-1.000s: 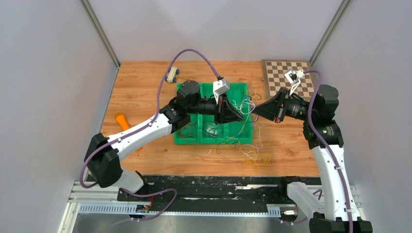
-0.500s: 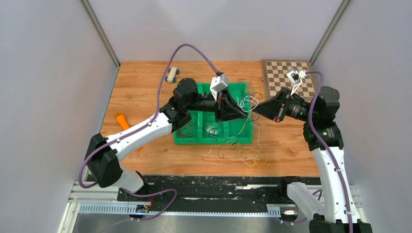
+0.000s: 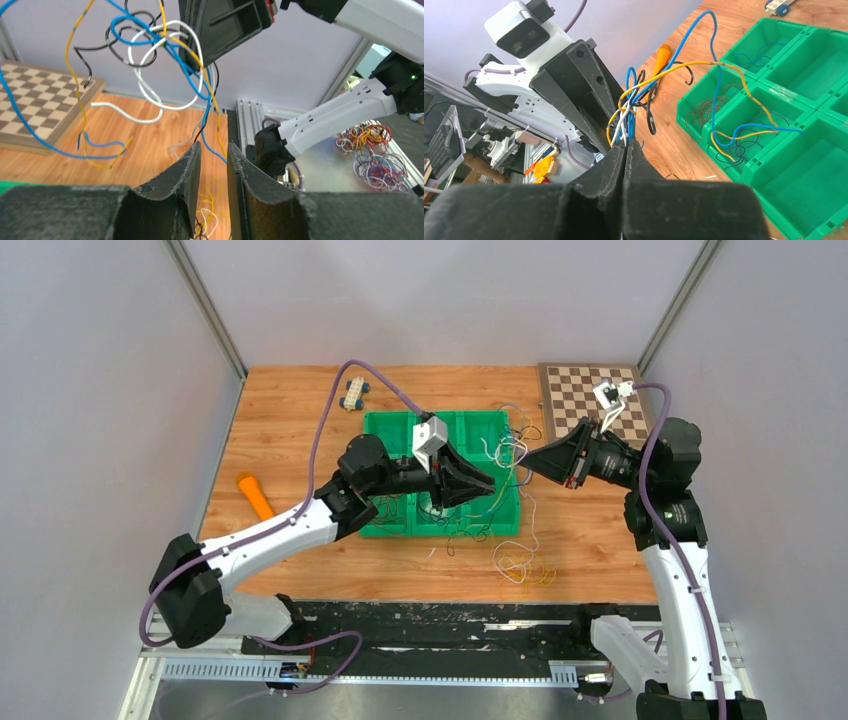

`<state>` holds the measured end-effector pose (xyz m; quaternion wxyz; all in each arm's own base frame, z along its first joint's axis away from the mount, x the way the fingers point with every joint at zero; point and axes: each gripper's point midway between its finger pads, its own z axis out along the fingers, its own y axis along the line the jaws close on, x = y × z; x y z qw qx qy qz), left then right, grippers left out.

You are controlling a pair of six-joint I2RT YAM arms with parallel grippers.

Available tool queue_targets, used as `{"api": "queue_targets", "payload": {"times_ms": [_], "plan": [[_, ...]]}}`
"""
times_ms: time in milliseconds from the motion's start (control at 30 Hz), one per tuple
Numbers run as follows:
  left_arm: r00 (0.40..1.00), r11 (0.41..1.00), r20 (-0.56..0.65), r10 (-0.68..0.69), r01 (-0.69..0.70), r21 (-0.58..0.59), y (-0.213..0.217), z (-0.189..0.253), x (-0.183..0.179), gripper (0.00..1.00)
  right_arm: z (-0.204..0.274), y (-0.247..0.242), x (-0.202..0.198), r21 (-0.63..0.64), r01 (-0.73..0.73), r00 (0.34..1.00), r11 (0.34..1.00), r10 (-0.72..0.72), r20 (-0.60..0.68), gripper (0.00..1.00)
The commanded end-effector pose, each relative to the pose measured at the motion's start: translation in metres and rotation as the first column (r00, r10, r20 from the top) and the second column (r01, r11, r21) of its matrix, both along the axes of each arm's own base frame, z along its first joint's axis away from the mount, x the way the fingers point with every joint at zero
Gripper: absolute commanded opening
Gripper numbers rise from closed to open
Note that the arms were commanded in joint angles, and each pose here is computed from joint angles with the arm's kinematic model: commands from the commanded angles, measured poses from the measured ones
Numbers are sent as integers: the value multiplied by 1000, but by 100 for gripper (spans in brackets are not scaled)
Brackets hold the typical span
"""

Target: Untangle the cables

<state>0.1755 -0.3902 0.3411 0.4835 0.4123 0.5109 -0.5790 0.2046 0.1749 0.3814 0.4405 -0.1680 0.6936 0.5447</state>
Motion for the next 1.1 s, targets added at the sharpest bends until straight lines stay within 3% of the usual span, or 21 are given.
{"api": "queue_targets", "payload": {"times_ms": [0,700,933,1067], "plan": [[992,990,114,51,-35,-139,-4,48,2,34,8,2,-3,16,-6,1000,1000,5,25,0],[996,992,81,20,-9,-130,-26,59,7,38,8,2,-9,0,-12,997,1000,12,79,0],[999,988,46,-11,18,-153,-29,72,4,32,2,3,-6,-13,1,996,1000,0,90,0],[999,992,43,-10,15,-125,-27,66,3,11,4,1,-3,-19,26,994,999,-24,109,0]]}}
